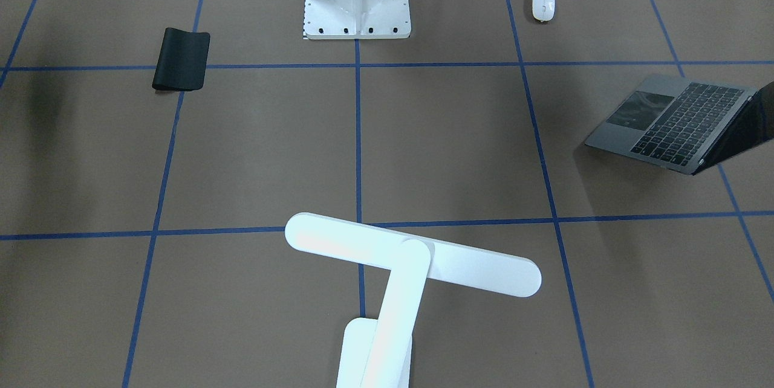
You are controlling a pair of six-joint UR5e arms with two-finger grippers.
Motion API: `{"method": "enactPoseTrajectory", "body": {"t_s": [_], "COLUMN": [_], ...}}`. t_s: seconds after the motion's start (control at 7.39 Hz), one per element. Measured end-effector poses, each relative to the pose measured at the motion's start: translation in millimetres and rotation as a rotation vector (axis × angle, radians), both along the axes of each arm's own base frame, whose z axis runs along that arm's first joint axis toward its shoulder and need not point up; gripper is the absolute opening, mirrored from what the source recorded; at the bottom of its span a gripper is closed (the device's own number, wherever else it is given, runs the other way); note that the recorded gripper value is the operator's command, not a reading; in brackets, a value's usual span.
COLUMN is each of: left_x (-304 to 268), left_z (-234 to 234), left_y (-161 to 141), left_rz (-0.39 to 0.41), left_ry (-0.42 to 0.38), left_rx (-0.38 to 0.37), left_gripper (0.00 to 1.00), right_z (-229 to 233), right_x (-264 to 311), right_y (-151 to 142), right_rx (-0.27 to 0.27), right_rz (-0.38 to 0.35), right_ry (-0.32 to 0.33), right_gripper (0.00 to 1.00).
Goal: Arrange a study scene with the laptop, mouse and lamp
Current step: 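Lower the laptop base onto the table with the left gripper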
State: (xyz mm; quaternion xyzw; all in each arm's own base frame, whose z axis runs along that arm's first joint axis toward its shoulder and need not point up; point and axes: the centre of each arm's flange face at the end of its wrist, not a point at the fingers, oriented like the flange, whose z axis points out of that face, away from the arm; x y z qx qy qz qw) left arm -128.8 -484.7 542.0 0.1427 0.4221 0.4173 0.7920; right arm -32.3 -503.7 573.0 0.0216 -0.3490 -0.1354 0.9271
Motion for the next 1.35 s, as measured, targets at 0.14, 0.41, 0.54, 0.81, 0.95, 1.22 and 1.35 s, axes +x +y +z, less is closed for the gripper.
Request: {"method": "enactPoseTrajectory", "body": {"t_s": [0.14,0.41,0.54,0.81,0.95,1.22,1.35], "left_x": [1.6,18.7,30.7,46.8,52.7,70.8,82.1], "left_z": [-4.5,-16.9,-23.2,-36.1,-44.8,-63.6,-70.5], "left_y": [-3.9,-11.2,-16.9,-27.6,-34.0,-46.6,-50.6], "left_rz": [-0.008,-0.002,0.013,0.032,0.039,0.061,0.075], "left_ry": [0.008,0.025,0.032,0.054,0.063,0.092,0.103], "left_rx": [0.001,0.009,0.022,0.047,0.062,0.091,0.099], "left_gripper": [0.0,0.0,0.0,0.0,0.0,0.0,0.0], "right_z": [0.0,-0.1,0.4,-0.2,-0.6,-0.8,-0.2], "right_x": [-0.3,-0.5,-0.6,-0.8,-0.8,-0.9,-0.9], "right_y": [0.0,-0.3,-0.3,-1.0,-1.1,-1.2,-1.3], "right_rx": [0.0,0.0,-0.001,0.0,0.0,0.001,0.0], "right_rz": [-0.001,-0.001,-0.001,-0.001,0.0,-0.001,-0.001], "right_ry": [0.0,0.0,0.0,0.0,-0.001,-0.002,-0.001], "right_gripper": [1.0,1.0,1.0,1.0,1.0,1.0,1.0]}}
